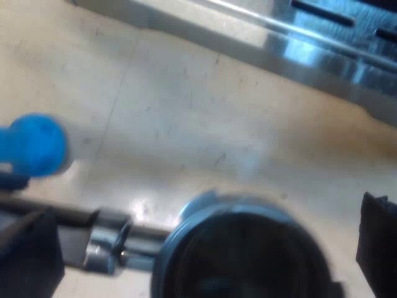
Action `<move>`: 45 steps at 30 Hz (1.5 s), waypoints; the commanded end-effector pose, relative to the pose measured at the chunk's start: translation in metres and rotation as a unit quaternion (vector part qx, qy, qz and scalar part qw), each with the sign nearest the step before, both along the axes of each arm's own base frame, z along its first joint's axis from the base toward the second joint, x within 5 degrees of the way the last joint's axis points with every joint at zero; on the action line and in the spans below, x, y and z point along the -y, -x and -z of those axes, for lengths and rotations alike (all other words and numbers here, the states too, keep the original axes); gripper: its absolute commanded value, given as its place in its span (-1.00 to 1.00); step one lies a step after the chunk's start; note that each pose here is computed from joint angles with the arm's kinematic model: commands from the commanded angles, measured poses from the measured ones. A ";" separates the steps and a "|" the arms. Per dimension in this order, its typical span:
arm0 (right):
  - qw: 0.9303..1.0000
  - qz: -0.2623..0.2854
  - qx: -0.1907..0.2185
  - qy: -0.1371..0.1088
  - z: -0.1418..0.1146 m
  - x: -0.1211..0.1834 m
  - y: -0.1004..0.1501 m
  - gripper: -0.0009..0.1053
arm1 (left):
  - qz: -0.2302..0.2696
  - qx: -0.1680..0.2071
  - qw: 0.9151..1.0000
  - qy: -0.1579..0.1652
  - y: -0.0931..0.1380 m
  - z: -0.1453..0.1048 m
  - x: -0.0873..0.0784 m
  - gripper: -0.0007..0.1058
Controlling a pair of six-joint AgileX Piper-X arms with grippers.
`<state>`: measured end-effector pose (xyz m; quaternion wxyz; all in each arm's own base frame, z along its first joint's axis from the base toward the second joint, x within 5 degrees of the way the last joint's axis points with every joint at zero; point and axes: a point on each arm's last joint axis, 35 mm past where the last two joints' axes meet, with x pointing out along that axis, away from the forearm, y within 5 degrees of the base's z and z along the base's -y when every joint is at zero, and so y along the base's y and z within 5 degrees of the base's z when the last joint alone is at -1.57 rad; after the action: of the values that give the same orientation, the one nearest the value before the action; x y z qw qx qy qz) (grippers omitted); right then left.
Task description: Put the handle in the coffee machine
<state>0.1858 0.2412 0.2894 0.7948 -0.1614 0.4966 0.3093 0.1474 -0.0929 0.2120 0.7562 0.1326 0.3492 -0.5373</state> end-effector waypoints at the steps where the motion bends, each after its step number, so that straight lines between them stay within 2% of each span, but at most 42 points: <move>1: 0.999 0.010 0.034 0.012 -0.007 0.002 -0.001 0.99 | -0.016 0.004 1.000 0.014 -0.003 -0.004 -0.006 -0.98; 6: 0.999 0.021 0.045 0.021 -0.007 0.003 -0.002 0.99 | -0.081 -0.015 0.997 0.006 -0.011 -0.005 -0.027 -0.98; 8: 0.999 0.020 0.044 0.020 -0.007 0.003 -0.002 0.99 | -0.092 -0.018 0.996 0.003 -0.012 -0.008 -0.032 -0.98; 10: 0.998 0.023 0.049 0.022 -0.007 0.003 -0.003 0.99 | -0.092 -0.012 0.996 -0.001 -0.015 -0.016 -0.038 -0.98; 13: 0.995 0.046 0.088 0.032 -0.009 0.002 -0.007 0.99 | -0.096 -0.003 0.995 -0.006 -0.017 -0.026 -0.044 -0.98; 17: 0.994 0.042 0.098 0.023 -0.017 0.003 -0.001 0.99 | -0.103 -0.010 0.995 0.012 -0.018 -0.031 -0.049 -0.98; 19: 0.988 0.051 0.140 0.028 -0.024 0.000 0.005 0.99 | -0.109 -0.016 0.994 0.010 -0.018 -0.031 -0.051 -0.98; 21: 0.978 0.061 0.198 0.034 -0.034 -0.005 0.015 0.99 | -0.118 -0.021 0.993 0.009 -0.018 -0.030 -0.054 -0.98; 23: 0.972 0.061 0.227 0.031 -0.039 -0.010 0.024 0.99 | -0.126 -0.021 0.992 0.009 -0.018 -0.030 -0.057 -0.98; 25: 0.968 0.051 0.243 0.027 -0.041 -0.017 0.034 0.99 | -0.132 -0.022 0.991 0.011 -0.018 -0.030 -0.059 -0.98; 28: 0.957 0.048 0.285 0.027 -0.043 -0.029 0.051 0.99 | -0.143 -0.022 0.989 0.016 -0.019 -0.030 -0.064 -0.98; 30: 0.948 0.056 0.314 0.009 -0.044 -0.037 0.061 0.99 | -0.149 -0.023 0.988 0.023 -0.020 -0.031 -0.066 -0.98; 34: 0.945 0.053 0.323 -0.013 -0.041 -0.043 0.068 0.99 | -0.155 -0.022 0.987 0.023 -0.020 -0.031 -0.068 -0.98; 35: 0.943 0.051 0.328 -0.026 -0.034 -0.046 0.072 0.99 | -0.155 -0.024 0.987 0.022 -0.020 -0.031 -0.068 -0.98; 36: 0.936 0.060 0.344 -0.035 -0.027 -0.048 0.076 0.99 | -0.155 -0.025 0.987 0.022 -0.020 -0.031 -0.068 -0.98; 39: 0.924 0.078 0.369 -0.057 -0.015 -0.051 0.083 0.99 | -0.155 -0.025 0.987 0.022 -0.020 -0.031 -0.068 -0.98; 44: 0.915 0.080 0.387 -0.079 0.003 -0.052 0.086 0.99 | -0.155 -0.031 0.987 0.021 -0.024 -0.029 -0.068 -0.98; 45: 0.907 0.089 0.403 -0.083 0.008 -0.053 0.085 0.99 | -0.155 -0.033 0.987 0.021 -0.025 -0.029 -0.068 -0.98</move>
<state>0.0995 0.2921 0.2825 0.9512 -0.1766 0.1522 0.2022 0.1685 -0.0237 0.2327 0.8166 0.0461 0.4064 -0.4073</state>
